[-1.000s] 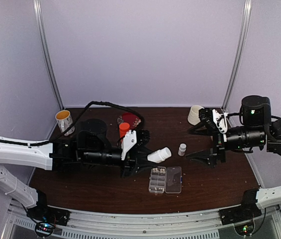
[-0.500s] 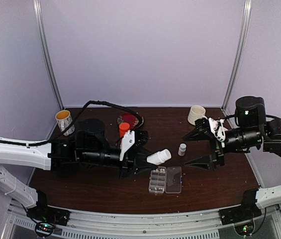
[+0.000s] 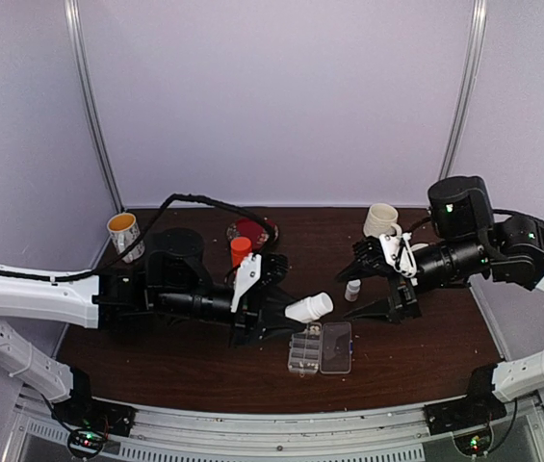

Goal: Sort the pills into containers
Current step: Screw the lid of the pill bottle onto the pill bottle.

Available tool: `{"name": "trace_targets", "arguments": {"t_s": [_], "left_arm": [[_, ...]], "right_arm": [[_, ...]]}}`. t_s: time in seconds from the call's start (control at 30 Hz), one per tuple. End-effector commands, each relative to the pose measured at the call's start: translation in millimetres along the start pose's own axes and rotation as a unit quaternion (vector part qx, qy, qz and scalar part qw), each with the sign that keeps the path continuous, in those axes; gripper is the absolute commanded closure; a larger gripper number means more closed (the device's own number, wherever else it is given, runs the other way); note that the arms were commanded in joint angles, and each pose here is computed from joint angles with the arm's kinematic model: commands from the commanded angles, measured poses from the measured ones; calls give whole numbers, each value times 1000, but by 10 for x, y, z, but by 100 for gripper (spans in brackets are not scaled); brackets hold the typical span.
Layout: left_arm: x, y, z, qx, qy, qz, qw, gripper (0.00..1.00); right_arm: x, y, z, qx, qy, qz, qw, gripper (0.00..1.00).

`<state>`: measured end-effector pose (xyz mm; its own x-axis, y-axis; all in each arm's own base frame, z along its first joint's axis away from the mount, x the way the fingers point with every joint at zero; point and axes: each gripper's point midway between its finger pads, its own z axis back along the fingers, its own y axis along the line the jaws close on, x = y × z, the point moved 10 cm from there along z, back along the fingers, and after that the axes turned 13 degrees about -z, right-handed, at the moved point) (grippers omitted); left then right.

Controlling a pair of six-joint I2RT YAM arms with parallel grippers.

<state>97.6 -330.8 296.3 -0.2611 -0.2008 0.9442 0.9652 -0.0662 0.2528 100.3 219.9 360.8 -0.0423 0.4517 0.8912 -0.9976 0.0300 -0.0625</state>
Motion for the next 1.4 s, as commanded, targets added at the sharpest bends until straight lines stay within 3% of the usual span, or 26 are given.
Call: {"name": "trace_targets", "arguments": {"t_s": [0.0,0.63,1.37], "left_arm": [[158,63,5,1,-27,-10,1000,100],[149,59,-10,-4,-24,-7,1000,100],[193,59,-6,-9,-34,-7,999,100]], "right_arm": [[92,48,8,17,-4,23,1000,41],[224,38,-143,28,7,47,998,47],[205,40,-203,23,28,66,997,67]]}}
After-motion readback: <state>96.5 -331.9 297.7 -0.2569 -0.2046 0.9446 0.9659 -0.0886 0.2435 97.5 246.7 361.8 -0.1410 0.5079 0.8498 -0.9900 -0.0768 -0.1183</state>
